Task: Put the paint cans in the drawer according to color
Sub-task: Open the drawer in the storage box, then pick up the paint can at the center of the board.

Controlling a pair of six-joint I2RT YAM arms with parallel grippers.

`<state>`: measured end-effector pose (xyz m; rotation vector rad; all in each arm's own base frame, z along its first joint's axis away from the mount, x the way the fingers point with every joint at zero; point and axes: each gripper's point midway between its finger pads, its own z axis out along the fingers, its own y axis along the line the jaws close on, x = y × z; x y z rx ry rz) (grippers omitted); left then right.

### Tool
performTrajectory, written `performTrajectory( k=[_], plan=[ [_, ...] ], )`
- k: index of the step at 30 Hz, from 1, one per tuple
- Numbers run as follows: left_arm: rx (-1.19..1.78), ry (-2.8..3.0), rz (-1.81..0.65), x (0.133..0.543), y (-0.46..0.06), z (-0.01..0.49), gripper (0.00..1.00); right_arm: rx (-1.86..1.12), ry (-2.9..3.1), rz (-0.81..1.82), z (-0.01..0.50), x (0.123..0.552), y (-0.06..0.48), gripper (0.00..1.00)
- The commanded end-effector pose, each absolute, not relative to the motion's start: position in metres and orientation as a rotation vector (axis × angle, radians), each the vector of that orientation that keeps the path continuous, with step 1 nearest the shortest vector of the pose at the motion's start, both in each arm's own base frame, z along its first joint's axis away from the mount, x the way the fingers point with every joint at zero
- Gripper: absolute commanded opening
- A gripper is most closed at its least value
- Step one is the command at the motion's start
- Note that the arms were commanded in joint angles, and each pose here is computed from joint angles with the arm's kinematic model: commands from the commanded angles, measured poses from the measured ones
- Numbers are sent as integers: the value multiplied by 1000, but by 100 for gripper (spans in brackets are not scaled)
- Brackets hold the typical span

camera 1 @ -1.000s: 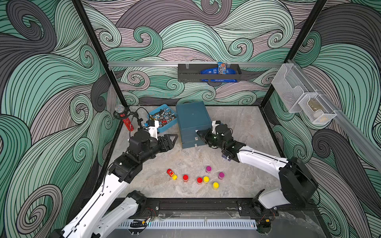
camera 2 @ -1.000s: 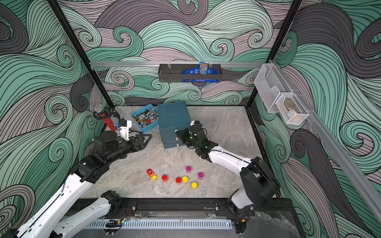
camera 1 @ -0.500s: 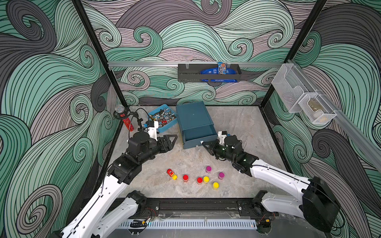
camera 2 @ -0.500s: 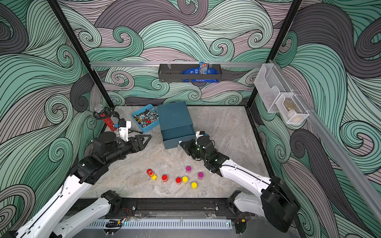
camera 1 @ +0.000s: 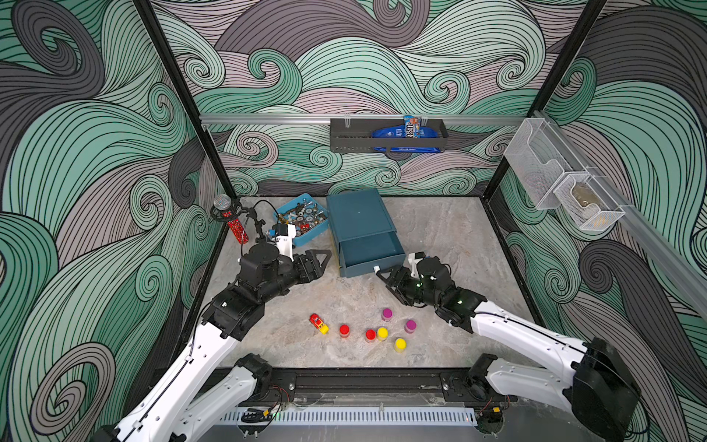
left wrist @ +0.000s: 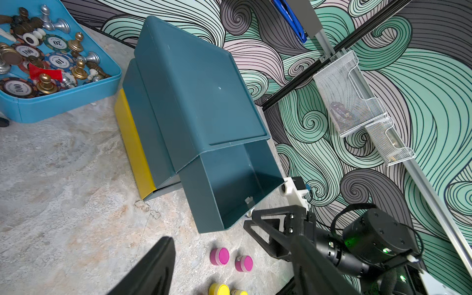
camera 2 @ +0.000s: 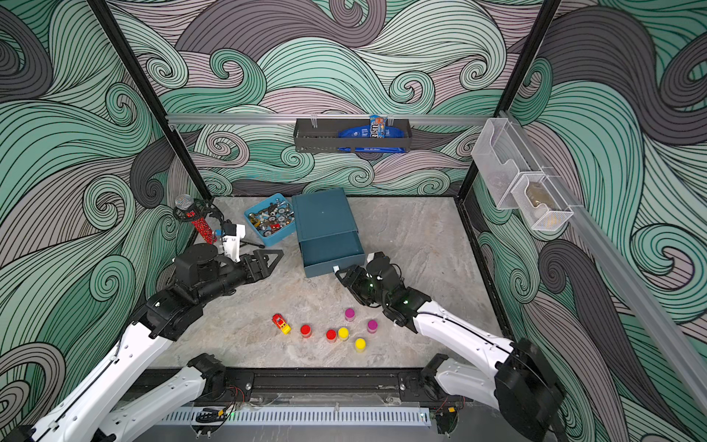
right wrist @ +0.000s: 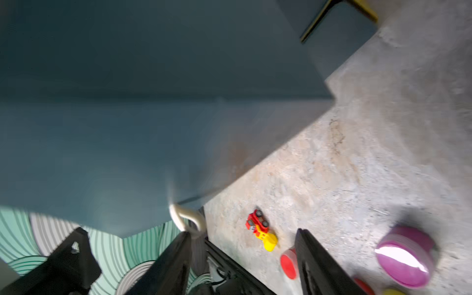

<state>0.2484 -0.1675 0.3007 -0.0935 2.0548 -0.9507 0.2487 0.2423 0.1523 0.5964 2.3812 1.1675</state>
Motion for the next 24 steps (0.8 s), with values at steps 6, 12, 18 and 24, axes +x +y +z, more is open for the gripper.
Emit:
performTrajectory(
  k=[6, 12, 18, 24],
  plan=[
    [-73, 2035, -921, 248, -165, 307, 76, 116, 2538, 619, 111, 204, 182, 62],
    [-68, 2040, -911, 249, -165, 306, 76, -64, 2621, 440, 83, 190, 179, 75],
    [-74, 2043, -915, 250, -166, 305, 76, -256, 2573, 373, 74, 188, 216, 74],
    [-78, 2049, -926, 249, -167, 304, 76, -255, 2551, 330, 62, 198, 228, 73]
  ],
)
